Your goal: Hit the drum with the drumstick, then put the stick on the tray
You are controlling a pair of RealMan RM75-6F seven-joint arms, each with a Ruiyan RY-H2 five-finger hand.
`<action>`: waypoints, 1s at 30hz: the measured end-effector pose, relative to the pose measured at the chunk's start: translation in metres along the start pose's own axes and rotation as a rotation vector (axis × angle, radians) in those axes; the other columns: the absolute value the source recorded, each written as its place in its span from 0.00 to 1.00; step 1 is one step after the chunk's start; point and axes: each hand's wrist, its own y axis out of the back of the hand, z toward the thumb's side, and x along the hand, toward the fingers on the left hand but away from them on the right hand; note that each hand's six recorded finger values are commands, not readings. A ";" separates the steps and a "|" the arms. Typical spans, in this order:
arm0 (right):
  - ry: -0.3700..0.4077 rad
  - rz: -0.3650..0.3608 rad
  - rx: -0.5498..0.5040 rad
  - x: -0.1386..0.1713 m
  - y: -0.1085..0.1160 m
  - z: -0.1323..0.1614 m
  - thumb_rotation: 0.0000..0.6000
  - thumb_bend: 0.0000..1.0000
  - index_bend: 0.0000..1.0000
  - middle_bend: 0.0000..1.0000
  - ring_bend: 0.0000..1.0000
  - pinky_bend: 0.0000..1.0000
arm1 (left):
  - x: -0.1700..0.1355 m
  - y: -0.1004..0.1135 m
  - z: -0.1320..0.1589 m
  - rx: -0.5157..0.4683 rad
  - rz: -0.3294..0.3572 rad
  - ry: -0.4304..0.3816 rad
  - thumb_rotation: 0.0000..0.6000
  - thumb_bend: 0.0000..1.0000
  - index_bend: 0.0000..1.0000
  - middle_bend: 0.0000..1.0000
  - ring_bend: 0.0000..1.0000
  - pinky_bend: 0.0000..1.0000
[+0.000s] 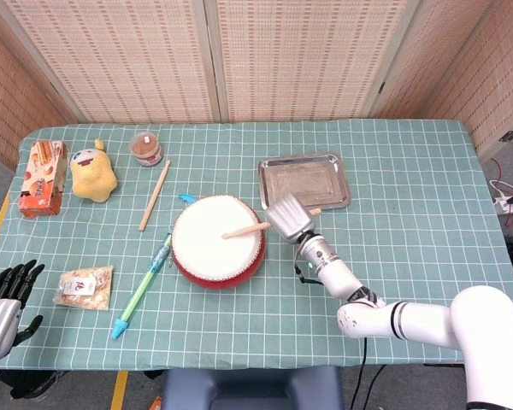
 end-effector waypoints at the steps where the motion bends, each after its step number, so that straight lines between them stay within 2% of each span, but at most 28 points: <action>1: -0.001 -0.009 -0.014 0.000 0.003 0.000 1.00 0.65 1.00 0.94 1.00 1.00 | 0.000 0.000 0.000 0.001 0.001 0.000 1.00 0.25 0.03 0.00 0.00 0.00; 6: 0.013 -0.097 -0.167 0.001 0.028 0.001 1.00 0.65 1.00 0.94 1.00 1.00 | 0.000 0.001 0.001 0.001 0.004 -0.001 1.00 0.25 0.03 0.00 0.00 0.00; 9: 0.028 -0.112 -0.217 0.003 0.032 0.002 1.00 0.65 1.00 0.94 1.00 1.00 | 0.000 0.001 0.002 0.002 0.003 -0.004 1.00 0.25 0.03 0.00 0.00 0.00; 11: 0.031 -0.099 -0.204 0.003 0.028 0.002 1.00 0.65 1.00 0.94 1.00 1.00 | 0.000 0.001 0.002 0.003 0.002 -0.005 1.00 0.25 0.03 0.00 0.00 0.00; 18: 0.019 -0.001 -0.013 0.000 -0.004 0.000 1.00 0.65 1.00 0.94 1.00 1.00 | 0.001 0.001 0.002 0.005 0.000 -0.001 1.00 0.25 0.03 0.00 0.00 0.00; 20: 0.011 -0.002 -0.008 -0.001 -0.003 0.000 1.00 0.65 1.00 0.94 1.00 1.00 | 0.001 0.001 0.002 0.005 0.000 -0.002 1.00 0.25 0.03 0.00 0.00 0.00; 23: 0.011 -0.041 -0.068 -0.001 0.009 0.001 1.00 0.65 1.00 0.94 1.00 1.00 | 0.000 0.002 0.002 0.005 0.004 -0.001 1.00 0.25 0.03 0.00 0.00 0.00; 27: 0.031 -0.118 -0.210 0.002 0.031 0.002 1.00 0.65 1.00 0.94 1.00 1.00 | 0.000 0.003 0.002 0.005 0.008 -0.004 1.00 0.25 0.03 0.00 0.00 0.00; 30: 0.050 -0.129 -0.246 0.003 0.033 0.002 1.00 0.65 1.00 0.94 1.00 1.00 | 0.000 0.002 0.003 0.006 0.006 -0.007 1.00 0.25 0.03 0.00 0.00 0.00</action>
